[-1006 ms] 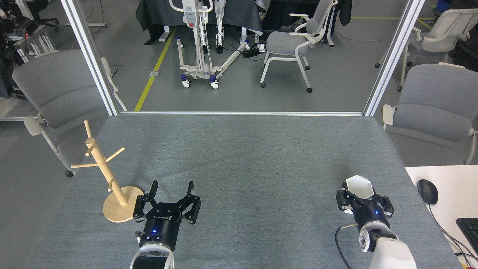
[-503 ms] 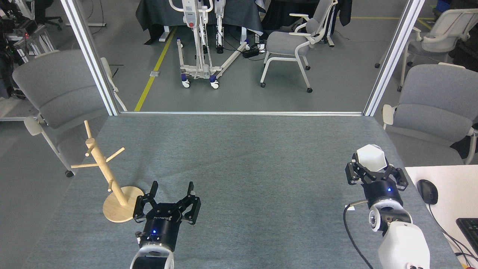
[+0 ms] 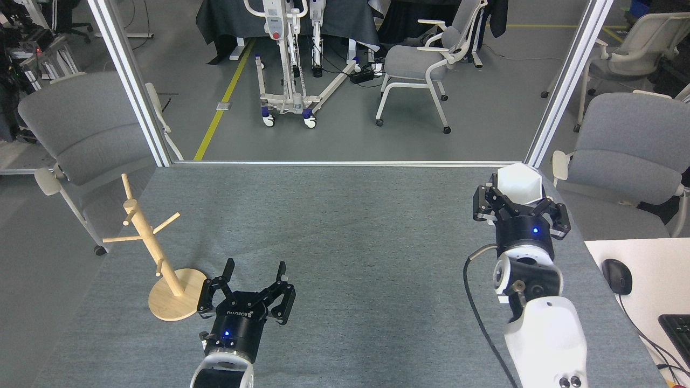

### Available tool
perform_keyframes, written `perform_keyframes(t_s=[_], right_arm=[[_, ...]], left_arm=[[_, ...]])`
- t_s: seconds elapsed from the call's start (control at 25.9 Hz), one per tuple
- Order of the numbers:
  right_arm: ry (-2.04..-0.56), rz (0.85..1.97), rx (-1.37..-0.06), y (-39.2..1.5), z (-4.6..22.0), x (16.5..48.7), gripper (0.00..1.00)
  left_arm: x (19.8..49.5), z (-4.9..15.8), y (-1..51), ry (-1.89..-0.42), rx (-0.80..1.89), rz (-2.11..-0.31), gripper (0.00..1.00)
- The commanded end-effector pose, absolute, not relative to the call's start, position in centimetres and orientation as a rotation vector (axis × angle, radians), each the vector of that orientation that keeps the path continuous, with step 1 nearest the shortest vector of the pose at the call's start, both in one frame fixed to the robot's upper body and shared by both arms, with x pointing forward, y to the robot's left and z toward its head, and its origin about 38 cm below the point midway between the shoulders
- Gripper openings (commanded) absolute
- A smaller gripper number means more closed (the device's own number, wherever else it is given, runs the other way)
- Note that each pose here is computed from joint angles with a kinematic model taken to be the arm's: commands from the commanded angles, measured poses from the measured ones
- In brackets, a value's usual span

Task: Hang cup on storage rack
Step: 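Carry the cup with the right gripper toward the left gripper, then grasp the cup with the left gripper beneath the right gripper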

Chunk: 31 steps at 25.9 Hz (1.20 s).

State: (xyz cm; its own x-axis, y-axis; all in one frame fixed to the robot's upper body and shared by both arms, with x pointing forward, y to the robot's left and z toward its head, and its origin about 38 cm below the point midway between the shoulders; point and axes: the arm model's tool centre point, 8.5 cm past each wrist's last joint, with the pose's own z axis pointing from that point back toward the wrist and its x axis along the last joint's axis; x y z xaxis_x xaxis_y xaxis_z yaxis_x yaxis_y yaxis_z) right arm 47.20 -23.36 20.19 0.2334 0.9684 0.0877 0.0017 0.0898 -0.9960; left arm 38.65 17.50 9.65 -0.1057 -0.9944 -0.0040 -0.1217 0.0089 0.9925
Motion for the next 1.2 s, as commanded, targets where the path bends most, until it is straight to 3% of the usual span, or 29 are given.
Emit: perform_keyframes(t_s=[0.0, 0.23, 0.46, 0.7, 1.16], right_arm=[[-1.023, 0.993, -1.180, -17.0, 19.9, 46.3, 0.32], [-0.967, 1.050, -1.083, -9.7, 20.1, 44.9, 0.31], [-0.995, 1.071, -1.057, -6.0, 20.3, 43.5, 0.30], [-0.941, 1.160, -1.052, -3.9, 17.7, 43.2, 0.32], [-0.945, 1.179, -1.039, -3.1, 17.6, 43.1, 0.32]], left_arm=[[38.6, 9.7, 16.5, -1.429, 1.221, -1.295, 0.99], [38.7, 9.7, 14.8, -1.514, 1.172, -1.429, 0.99], [40.1, 9.2, 11.1, -1.550, 1.142, -1.588, 0.99], [42.6, 9.9, 9.6, -1.582, 1.097, -1.669, 0.99], [44.8, 11.4, 6.2, -1.718, 0.950, -1.795, 0.99]])
